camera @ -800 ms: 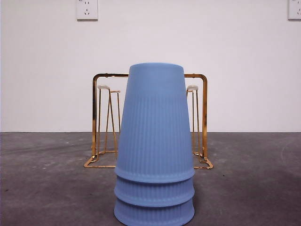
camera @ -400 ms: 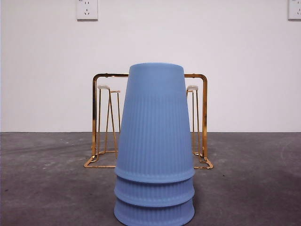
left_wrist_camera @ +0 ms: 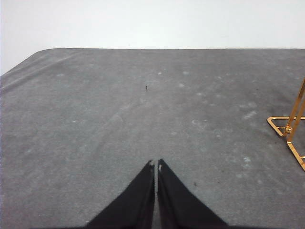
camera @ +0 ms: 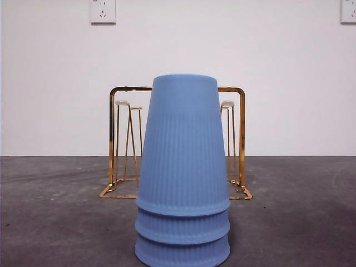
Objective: The left arm pick up the left cup on cup holder and place it on desk, then the right arm insert the right cup into the first cup, and then the left arm insert the mid cup into the first cup
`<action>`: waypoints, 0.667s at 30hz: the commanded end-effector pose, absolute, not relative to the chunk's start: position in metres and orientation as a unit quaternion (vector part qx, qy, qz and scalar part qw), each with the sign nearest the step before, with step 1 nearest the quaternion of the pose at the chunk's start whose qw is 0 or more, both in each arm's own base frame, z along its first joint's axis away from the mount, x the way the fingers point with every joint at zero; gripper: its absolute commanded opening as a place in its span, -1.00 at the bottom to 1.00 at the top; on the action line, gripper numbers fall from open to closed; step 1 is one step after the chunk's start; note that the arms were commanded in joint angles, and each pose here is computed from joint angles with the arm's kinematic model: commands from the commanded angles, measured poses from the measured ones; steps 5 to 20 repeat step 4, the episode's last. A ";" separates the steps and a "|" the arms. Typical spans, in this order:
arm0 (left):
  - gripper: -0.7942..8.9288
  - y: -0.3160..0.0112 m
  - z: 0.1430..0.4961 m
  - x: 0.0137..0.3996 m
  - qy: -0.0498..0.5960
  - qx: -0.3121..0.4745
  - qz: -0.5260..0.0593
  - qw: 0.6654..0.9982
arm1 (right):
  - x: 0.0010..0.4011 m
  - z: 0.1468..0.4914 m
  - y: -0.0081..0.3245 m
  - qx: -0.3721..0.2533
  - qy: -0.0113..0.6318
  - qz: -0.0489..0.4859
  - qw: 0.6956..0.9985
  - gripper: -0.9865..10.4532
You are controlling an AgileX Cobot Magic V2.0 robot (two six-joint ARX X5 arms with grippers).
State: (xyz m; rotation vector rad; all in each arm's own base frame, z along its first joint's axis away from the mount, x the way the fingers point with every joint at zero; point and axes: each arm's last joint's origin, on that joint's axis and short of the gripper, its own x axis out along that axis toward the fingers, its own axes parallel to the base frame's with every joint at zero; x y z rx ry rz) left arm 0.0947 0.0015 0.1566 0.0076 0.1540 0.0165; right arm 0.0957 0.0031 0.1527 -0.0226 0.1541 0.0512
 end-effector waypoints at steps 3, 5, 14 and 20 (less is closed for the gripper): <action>-0.82 0.002 0.149 0.096 0.090 0.007 0.009 0.996 | 0.096 0.152 0.003 -0.014 0.073 0.026 0.997 -0.80; -0.82 0.002 0.149 0.096 0.090 0.007 0.009 0.996 | 0.096 0.152 0.003 -0.014 0.073 0.026 0.997 -0.80; -0.82 0.002 0.149 0.096 0.090 0.007 0.009 0.996 | 0.096 0.152 0.003 -0.014 0.073 0.026 0.997 -0.80; -0.82 0.002 0.149 0.096 0.090 0.007 0.009 0.996 | 0.096 0.152 0.003 -0.014 0.073 0.026 0.997 -0.80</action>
